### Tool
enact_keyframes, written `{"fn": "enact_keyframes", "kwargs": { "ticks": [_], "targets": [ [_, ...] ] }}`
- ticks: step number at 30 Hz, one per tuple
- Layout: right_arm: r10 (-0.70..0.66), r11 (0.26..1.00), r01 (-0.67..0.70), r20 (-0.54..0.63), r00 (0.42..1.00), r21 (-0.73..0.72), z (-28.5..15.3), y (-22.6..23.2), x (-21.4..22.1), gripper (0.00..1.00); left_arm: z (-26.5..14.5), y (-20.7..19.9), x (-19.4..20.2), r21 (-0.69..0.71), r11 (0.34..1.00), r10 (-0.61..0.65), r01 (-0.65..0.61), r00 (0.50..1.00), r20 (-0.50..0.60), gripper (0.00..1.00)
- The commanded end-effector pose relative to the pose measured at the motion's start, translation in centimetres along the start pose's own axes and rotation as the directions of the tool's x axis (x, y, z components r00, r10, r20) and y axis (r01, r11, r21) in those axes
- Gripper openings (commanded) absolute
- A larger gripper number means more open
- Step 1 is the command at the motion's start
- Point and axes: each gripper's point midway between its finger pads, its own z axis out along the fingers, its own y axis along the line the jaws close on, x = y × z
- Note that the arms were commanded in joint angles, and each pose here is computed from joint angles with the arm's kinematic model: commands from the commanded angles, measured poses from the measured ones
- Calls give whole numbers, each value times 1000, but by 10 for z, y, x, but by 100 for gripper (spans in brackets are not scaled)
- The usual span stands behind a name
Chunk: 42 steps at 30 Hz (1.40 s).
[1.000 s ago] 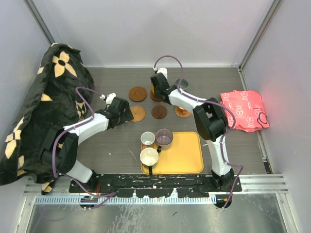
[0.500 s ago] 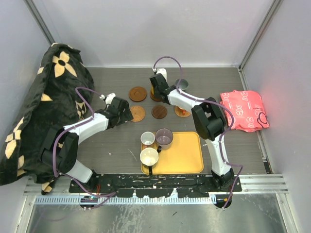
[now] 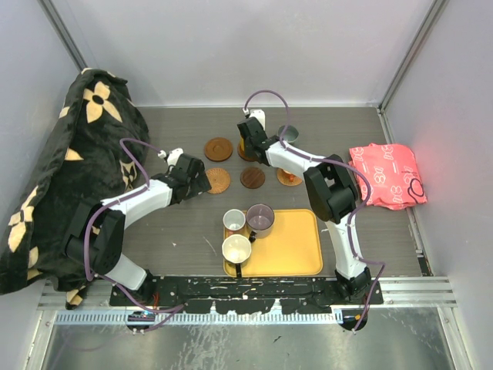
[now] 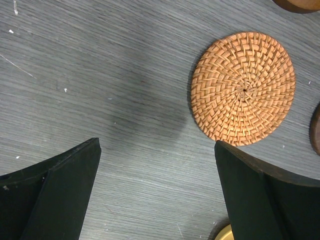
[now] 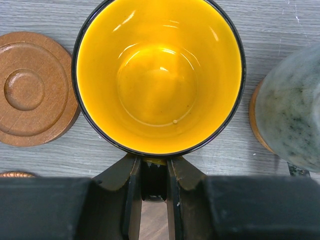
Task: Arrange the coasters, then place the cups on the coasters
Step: Place the cup on the coaster.
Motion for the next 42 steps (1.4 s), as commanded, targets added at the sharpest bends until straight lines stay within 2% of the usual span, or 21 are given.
{"fn": "enact_keyframes", "kwargs": {
  "ticks": [1, 21, 36, 42],
  "targets": [
    [89, 996, -85, 138, 986, -39, -23, 10, -60, 1, 0, -12, -14, 38, 999, -33, 31, 999, 40, 98],
    [90, 995, -86, 87, 992, -52, -20, 13, -47, 1, 2, -13, -13, 40, 999, -35, 33, 999, 34, 98],
    [79, 996, -76, 73, 994, -40, -13, 12, -40, 29, 3, -13, -13, 37, 999, -34, 32, 999, 34, 98],
    [78, 996, -75, 75, 994, -40, -13, 12, -40, 33, 3, -12, -13, 36, 999, -34, 33, 999, 33, 98]
  ]
}}
